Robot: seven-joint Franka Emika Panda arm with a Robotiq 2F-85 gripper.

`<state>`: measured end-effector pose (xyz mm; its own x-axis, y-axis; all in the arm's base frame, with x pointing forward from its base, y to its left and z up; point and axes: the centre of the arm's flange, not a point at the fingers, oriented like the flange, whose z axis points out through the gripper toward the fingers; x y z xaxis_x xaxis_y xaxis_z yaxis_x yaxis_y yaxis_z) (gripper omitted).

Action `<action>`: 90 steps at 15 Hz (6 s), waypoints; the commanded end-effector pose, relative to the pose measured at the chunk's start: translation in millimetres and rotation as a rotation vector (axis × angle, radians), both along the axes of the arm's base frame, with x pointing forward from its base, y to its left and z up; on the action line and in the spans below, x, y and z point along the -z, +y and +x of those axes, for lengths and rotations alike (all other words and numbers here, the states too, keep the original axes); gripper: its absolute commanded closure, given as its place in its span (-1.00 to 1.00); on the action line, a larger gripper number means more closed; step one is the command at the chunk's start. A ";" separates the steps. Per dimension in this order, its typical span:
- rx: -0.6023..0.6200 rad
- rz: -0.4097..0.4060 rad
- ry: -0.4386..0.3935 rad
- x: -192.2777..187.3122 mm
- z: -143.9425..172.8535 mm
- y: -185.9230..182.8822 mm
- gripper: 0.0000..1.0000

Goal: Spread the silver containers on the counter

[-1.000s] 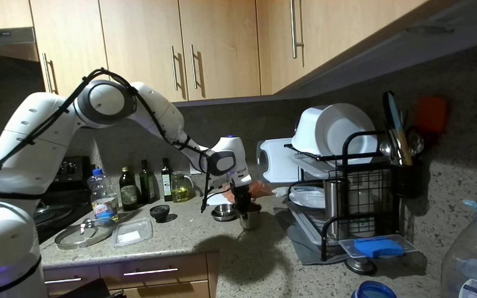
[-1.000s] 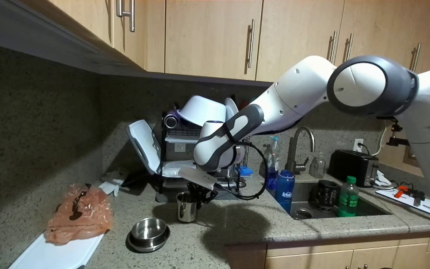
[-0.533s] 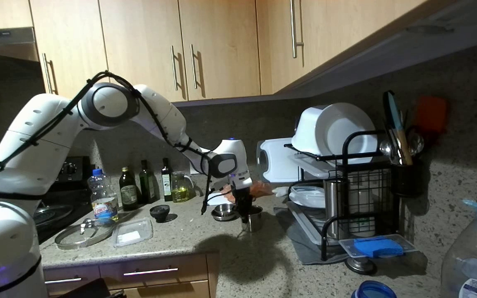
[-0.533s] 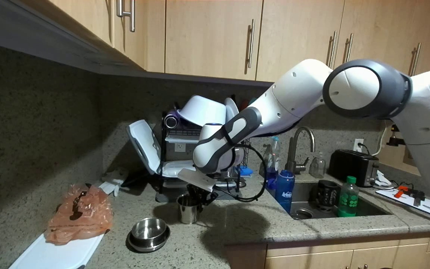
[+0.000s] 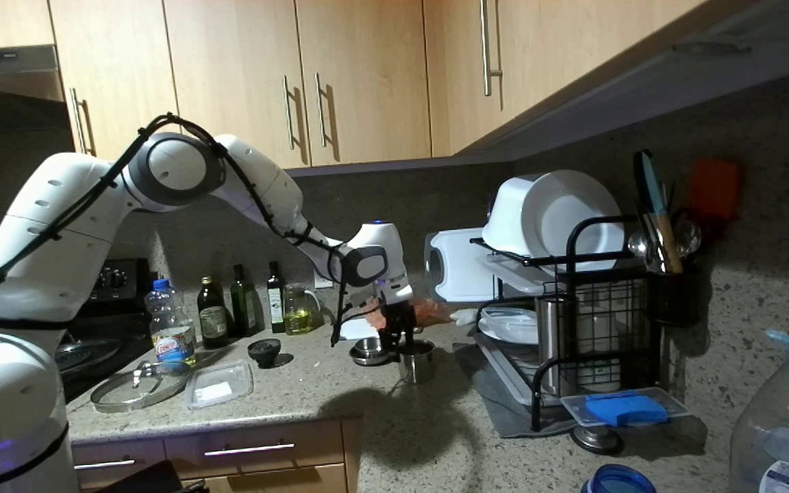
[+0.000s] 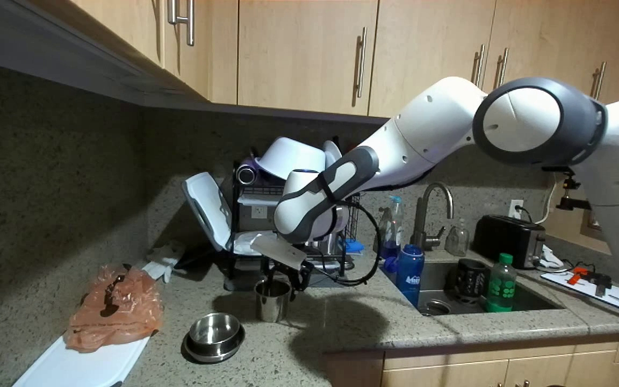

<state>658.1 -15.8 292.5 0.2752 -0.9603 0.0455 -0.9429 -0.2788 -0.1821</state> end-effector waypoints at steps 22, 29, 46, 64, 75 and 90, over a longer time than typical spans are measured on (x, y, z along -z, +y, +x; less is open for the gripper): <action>-0.329 0.041 0.227 22.2 58.6 129.9 -1.00; -0.342 0.036 0.305 49.7 73.0 134.2 -0.44; -0.364 0.008 0.253 31.4 73.4 149.1 0.94; -0.390 -0.020 0.232 20.5 62.1 156.8 0.94; -0.364 -0.004 0.258 36.5 40.3 147.1 0.94; -0.338 -0.002 0.252 32.4 -21.5 131.6 0.89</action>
